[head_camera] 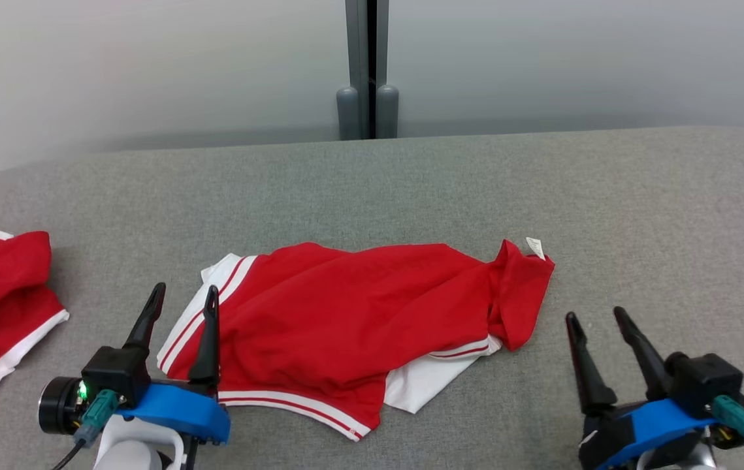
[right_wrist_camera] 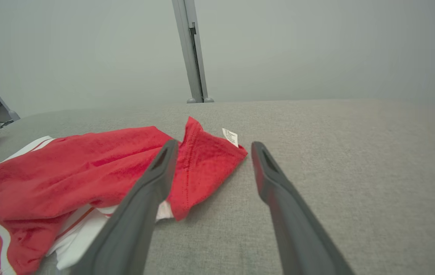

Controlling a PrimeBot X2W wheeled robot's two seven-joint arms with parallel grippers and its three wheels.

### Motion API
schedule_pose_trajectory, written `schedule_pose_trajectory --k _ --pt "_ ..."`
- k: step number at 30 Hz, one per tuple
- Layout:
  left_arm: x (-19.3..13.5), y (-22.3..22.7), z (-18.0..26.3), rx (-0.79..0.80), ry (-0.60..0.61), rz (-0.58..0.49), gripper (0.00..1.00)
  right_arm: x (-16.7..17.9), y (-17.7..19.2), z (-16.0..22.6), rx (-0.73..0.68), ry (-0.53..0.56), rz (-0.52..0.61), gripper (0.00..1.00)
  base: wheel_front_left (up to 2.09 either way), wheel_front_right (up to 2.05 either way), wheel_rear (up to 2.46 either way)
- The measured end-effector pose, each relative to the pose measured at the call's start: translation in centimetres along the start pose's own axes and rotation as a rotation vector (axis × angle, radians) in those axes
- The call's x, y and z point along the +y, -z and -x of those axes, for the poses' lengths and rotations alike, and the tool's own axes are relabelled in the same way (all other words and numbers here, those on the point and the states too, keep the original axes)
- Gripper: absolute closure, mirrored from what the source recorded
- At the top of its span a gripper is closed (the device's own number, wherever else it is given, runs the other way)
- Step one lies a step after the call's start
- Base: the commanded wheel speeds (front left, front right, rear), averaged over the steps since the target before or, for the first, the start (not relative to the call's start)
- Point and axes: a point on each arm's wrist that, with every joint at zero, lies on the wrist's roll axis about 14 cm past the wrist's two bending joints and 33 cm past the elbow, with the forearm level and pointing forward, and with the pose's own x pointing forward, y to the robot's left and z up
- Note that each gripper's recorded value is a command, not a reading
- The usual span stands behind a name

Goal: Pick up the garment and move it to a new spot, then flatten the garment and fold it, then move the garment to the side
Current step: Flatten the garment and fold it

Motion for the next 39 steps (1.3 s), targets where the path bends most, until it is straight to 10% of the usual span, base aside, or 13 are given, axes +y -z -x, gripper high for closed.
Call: schedule_pose_trajectory --k 18,19,20,21,22,23,39 --pt "2.0 1.2 -3.0 0.014 -0.051 -0.002 0.00 12.6 13.5 -1.6 0.434 -0.421 0.009 0.00 0.00 0.00 0.00" --pt "2.1 1.2 -3.1 0.013 -0.054 -0.002 0.00 12.6 13.9 -1.7 0.449 -0.428 0.024 0.13 0.00 0.00 0.00" --pt "2.1 1.2 -3.1 0.013 -0.054 -0.002 0.00 12.6 13.9 -1.7 0.449 -0.428 0.024 0.61 0.00 0.00 0.00" --pt "2.1 1.2 -3.1 0.012 -0.056 -0.002 0.00 12.6 14.3 -1.7 0.466 -0.432 0.034 0.61 0.00 0.00 0.00" --pt "2.1 1.2 -3.2 0.012 -0.057 -0.003 0.00 12.5 14.4 -1.8 0.471 -0.431 0.039 0.93 0.00 0.00 0.00" --pt "2.1 1.2 -3.2 0.010 -0.056 -0.003 0.00 12.3 14.4 -1.9 0.472 -0.429 0.042 1.00 0.00 0.00 0.00" --pt "1.1 -0.1 -3.8 -0.032 -0.036 -0.015 0.00 6.1 4.8 -3.9 0.142 -0.258 0.032 1.00 0.00 0.00 0.00"
